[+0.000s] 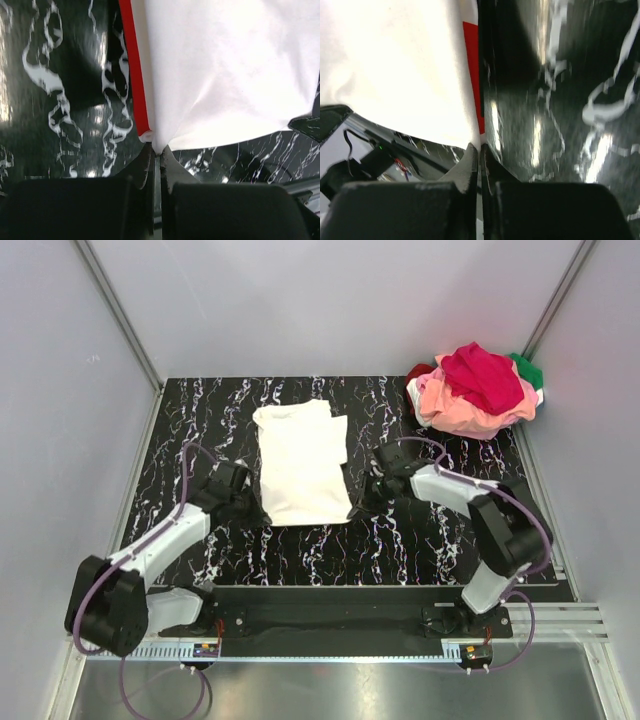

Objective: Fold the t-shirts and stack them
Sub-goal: Fold the tshirt

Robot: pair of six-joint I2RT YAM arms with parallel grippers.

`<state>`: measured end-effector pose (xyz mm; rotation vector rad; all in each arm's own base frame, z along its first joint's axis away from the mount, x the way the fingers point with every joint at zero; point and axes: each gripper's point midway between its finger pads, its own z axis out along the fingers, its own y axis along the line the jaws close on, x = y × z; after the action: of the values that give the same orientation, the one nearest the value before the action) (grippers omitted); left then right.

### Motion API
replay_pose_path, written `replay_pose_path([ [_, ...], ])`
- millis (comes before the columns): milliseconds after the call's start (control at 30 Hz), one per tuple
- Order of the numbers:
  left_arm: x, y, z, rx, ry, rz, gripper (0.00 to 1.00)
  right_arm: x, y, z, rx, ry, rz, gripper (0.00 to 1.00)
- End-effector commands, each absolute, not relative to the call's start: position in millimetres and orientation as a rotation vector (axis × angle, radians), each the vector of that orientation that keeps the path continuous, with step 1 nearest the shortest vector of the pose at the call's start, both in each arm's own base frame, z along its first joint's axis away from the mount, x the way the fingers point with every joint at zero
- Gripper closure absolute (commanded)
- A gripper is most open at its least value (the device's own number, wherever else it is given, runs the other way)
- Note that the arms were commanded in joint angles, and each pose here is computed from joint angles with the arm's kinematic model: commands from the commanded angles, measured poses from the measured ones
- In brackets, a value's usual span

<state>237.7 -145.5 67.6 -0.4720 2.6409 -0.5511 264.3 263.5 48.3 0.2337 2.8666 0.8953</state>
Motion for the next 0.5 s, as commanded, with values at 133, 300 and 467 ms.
replay_pose_path([
  [133, 162.6, -142.7, 54.4, -0.559, 2.737, -0.598, 1.00, 194.5, 233.6, 53.0, 0.247, 2.931, 0.812, 0.87],
  [300, 148.9, -141.9, 55.5, -0.562, 2.735, -0.634, 1.00, 183.9, 221.1, 59.9, 0.252, 2.902, 0.780, 1.00],
  [467, 147.2, -140.2, 59.9, -0.551, 2.735, -0.626, 1.00, 182.9, 225.0, 63.9, 0.259, 2.900, 0.811, 1.00],
])
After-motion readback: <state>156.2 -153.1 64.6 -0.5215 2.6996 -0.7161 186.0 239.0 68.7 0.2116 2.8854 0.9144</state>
